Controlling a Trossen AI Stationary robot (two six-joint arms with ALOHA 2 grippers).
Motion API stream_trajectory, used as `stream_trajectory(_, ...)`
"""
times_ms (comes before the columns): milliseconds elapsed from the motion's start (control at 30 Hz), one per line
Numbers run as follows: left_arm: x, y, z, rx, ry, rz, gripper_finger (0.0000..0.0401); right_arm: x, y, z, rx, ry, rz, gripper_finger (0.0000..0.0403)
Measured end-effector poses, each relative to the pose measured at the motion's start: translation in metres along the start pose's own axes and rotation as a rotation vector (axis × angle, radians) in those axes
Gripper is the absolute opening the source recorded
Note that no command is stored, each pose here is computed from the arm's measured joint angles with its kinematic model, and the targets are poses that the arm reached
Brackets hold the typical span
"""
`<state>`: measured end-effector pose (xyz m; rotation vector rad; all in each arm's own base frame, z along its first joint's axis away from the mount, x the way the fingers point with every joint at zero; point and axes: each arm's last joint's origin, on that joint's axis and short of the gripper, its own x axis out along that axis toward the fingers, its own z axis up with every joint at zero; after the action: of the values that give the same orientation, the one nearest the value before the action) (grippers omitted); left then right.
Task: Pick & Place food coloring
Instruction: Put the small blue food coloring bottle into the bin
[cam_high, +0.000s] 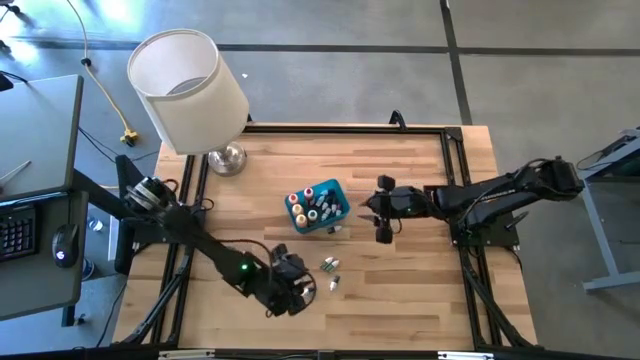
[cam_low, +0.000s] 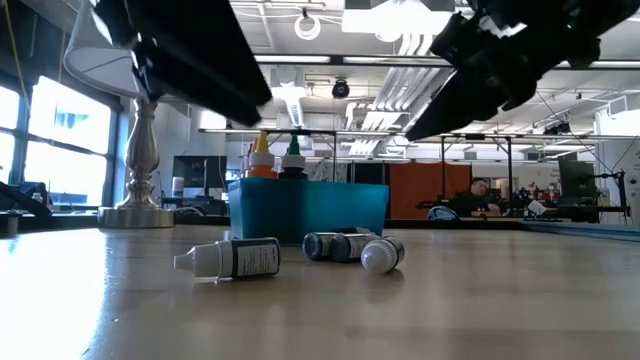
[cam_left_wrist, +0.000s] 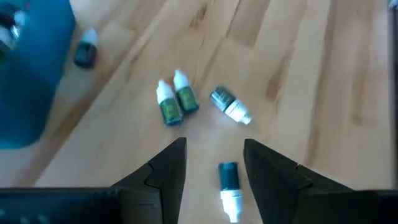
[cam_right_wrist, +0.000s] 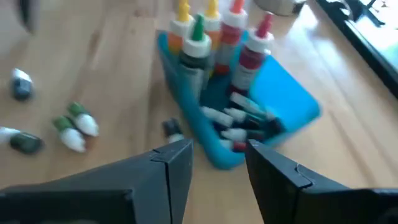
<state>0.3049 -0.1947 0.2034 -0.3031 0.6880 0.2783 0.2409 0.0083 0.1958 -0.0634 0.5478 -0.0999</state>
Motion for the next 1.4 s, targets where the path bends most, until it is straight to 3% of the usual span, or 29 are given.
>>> stream_trajectory(67,0.009,-0.002,-0.009,0.020,0.025,-0.002,0.0156,0.000,0.006,-0.002,-0.016,-0.038,0.021,0.0142)
stream_trajectory(267,0.043,-0.010,-0.026,0.005,0.044,-0.027,0.0156,-0.004,0.014,0.013,-0.246,-0.218,-0.005,0.0142)
stream_trajectory(400,0.055,-0.006,-0.032,-0.003,0.091,0.002,0.0156,-0.006,0.012,0.018,-0.248,-0.247,-0.064,0.0142)
stream_trajectory(633,0.062,-0.006,-0.037,-0.034,0.168,-0.037,0.0156,-0.010,0.011,0.020,-0.232,-0.269,-0.064,0.0142)
stream_trajectory(933,0.063,-0.006,-0.038,-0.057,0.162,-0.029,0.0156,-0.014,0.011,0.025,-0.194,-0.317,-0.042,0.0142)
stream_trajectory(1067,0.067,0.000,-0.031,-0.071,0.145,-0.001,0.0156,-0.014,0.011,0.025,-0.201,-0.320,-0.040,0.0142)
stream_trajectory(1200,0.073,0.002,-0.010,-0.124,0.125,-0.009,0.0156,-0.014,0.011,0.025,-0.222,-0.320,-0.043,0.0142)
stream_trajectory(1400,0.071,-0.001,0.024,-0.170,0.262,-0.077,0.0156,-0.014,0.011,0.025,-0.226,-0.320,-0.044,0.0142)
